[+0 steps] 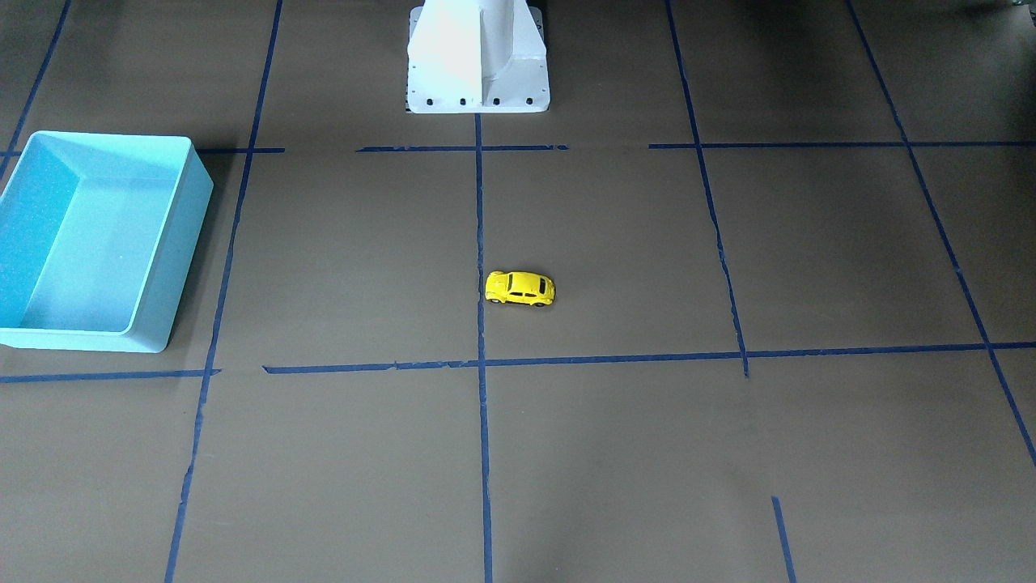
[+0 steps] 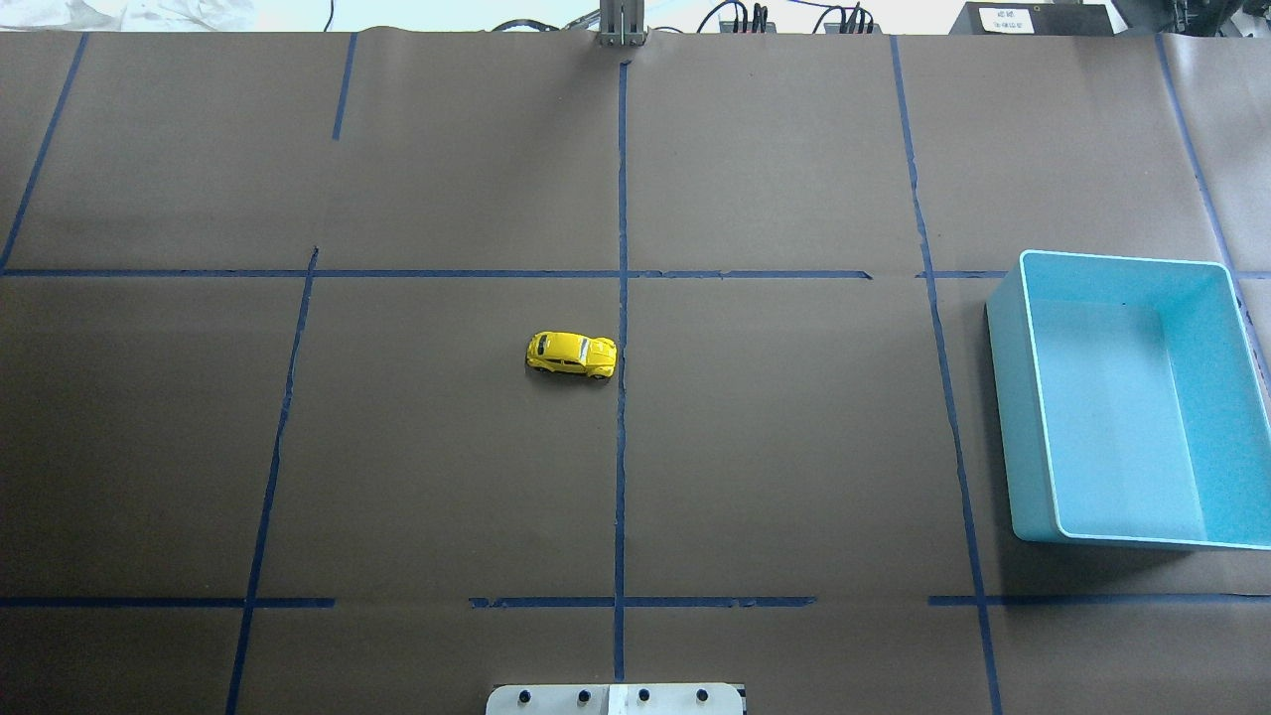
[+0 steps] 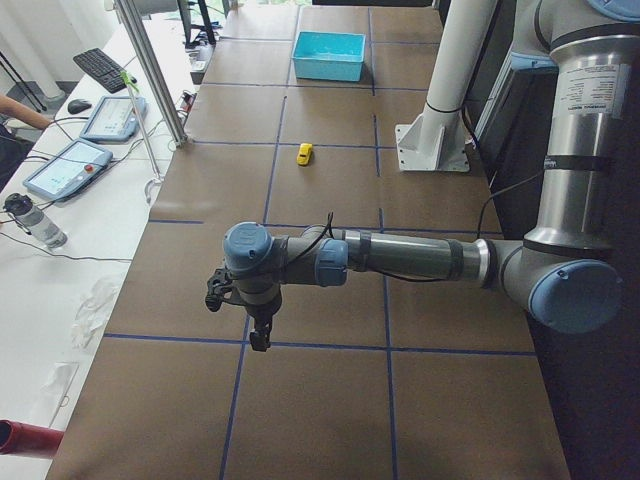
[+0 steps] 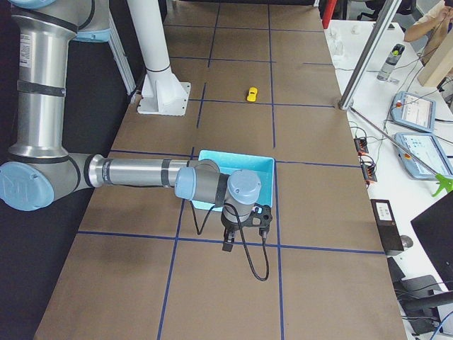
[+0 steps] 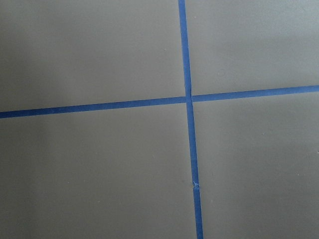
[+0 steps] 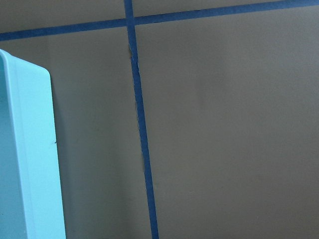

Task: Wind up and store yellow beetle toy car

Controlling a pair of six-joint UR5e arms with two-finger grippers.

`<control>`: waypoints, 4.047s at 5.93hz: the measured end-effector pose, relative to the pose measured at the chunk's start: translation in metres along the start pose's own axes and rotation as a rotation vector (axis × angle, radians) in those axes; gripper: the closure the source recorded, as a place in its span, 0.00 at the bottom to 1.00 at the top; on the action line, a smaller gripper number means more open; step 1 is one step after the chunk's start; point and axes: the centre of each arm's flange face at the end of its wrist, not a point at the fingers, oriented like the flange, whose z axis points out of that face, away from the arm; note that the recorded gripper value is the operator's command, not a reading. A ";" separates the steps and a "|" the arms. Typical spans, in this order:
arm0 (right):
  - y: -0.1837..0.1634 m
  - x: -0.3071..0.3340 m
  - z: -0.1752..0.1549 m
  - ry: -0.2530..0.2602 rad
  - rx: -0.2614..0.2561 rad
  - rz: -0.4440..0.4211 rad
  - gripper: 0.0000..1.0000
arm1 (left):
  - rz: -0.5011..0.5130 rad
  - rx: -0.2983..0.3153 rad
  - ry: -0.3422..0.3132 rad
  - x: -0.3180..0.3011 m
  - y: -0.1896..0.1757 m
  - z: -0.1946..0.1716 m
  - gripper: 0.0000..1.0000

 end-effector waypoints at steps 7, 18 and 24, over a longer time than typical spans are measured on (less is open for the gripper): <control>0.004 0.004 0.004 0.006 -0.007 0.007 0.00 | 0.253 -0.102 -0.037 0.244 -0.103 -0.059 0.00; 0.005 0.007 0.007 0.007 -0.014 0.013 0.00 | 1.644 -0.021 0.100 0.659 -0.042 0.074 0.00; 0.005 0.007 0.007 0.007 -0.014 0.014 0.00 | 1.615 -0.019 0.084 0.759 -0.067 0.124 0.00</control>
